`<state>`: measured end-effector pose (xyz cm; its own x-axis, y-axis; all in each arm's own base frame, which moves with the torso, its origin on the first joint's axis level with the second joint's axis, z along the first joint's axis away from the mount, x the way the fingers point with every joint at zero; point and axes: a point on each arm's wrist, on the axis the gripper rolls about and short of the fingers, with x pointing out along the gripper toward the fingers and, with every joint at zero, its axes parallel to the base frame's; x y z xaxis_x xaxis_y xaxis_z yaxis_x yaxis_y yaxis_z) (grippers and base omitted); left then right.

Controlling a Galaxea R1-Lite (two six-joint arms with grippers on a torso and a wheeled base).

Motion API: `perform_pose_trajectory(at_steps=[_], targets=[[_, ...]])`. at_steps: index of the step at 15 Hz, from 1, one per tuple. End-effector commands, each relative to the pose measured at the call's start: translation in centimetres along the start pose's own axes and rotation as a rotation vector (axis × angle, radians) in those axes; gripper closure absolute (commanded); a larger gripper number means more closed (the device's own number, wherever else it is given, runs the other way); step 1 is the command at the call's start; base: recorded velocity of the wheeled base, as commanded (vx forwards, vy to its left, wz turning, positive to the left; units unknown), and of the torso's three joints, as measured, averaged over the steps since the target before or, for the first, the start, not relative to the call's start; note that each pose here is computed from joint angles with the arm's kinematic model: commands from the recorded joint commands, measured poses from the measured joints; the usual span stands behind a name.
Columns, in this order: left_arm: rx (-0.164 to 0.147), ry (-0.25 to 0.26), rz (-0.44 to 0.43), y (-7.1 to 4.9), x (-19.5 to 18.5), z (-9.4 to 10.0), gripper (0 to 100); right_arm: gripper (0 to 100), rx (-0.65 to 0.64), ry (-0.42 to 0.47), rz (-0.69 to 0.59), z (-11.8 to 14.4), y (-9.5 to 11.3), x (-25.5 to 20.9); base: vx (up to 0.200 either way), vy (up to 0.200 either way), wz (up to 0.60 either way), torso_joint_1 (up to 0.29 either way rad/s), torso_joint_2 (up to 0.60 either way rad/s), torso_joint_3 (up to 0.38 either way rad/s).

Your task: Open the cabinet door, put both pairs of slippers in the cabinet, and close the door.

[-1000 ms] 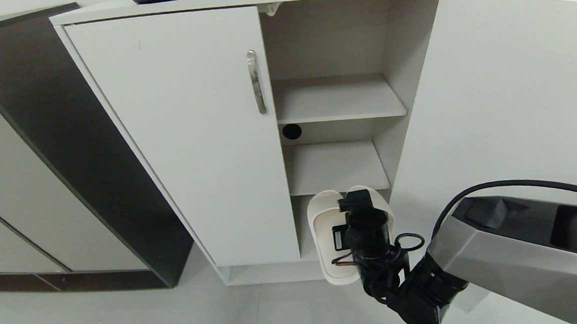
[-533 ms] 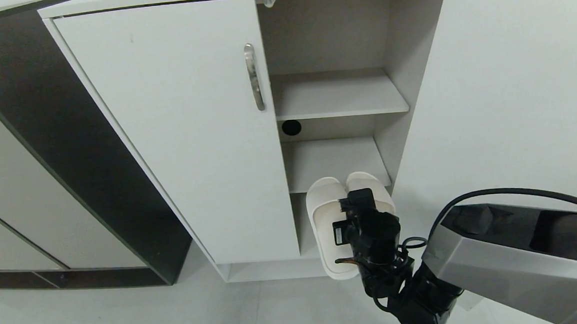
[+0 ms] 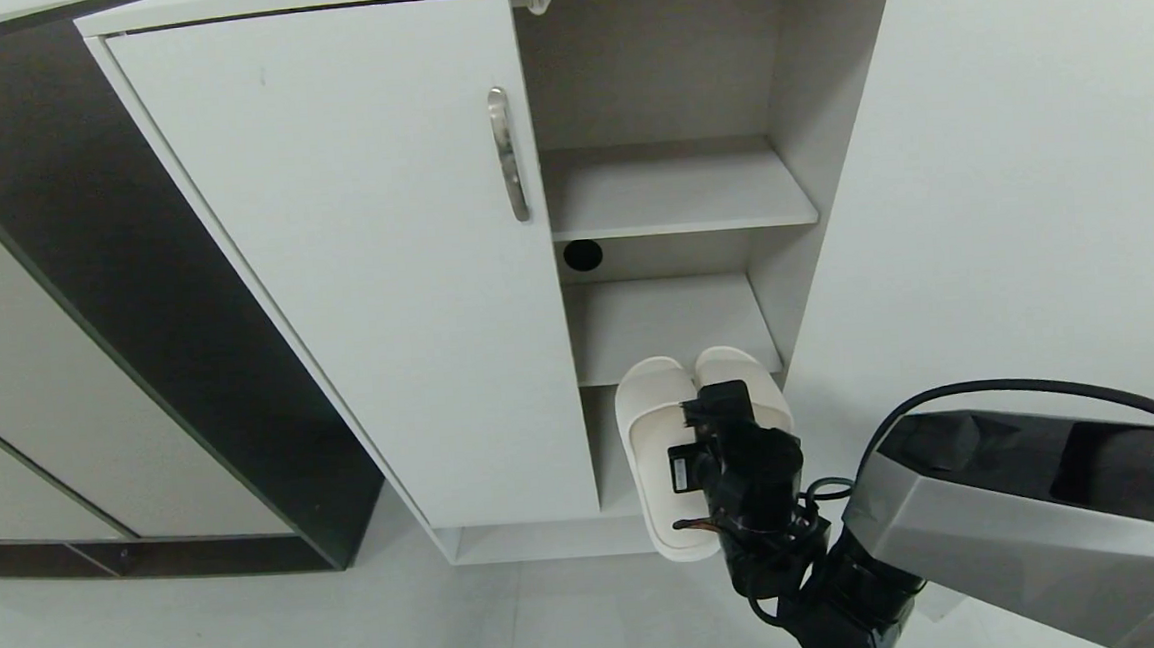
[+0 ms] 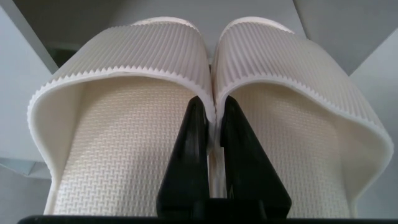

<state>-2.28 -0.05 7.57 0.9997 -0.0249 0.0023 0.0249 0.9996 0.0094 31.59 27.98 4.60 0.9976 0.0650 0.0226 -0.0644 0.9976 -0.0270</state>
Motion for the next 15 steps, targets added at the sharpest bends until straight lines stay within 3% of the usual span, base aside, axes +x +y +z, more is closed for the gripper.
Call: perform_pose_trajectory(at_steps=[1, 11, 15], targets=[[0.0, 0.001, 0.0, 0.0, 0.01, 0.01, 100, 100, -0.005, 0.004, 0.001, -0.19, 0.03, 0.0, 0.2, 0.0, 0.0, 0.002, 0.0, -0.002], [-0.002, 0.001, 0.0, 0.0, 0.01, 0.01, 100, 100, -0.005, 0.004, 0.001, -0.33, 0.07, 0.03, 0.2, 0.0, 0.0, 0.0, 0.0, 0.001], [-0.002, 0.001, 0.0, 0.0, 0.01, 0.01, 100, 100, 0.013, -0.01, -0.011, -0.74, -0.33, 0.25, 0.0, 0.0, 0.0, 0.0, 0.0, 0.0]])
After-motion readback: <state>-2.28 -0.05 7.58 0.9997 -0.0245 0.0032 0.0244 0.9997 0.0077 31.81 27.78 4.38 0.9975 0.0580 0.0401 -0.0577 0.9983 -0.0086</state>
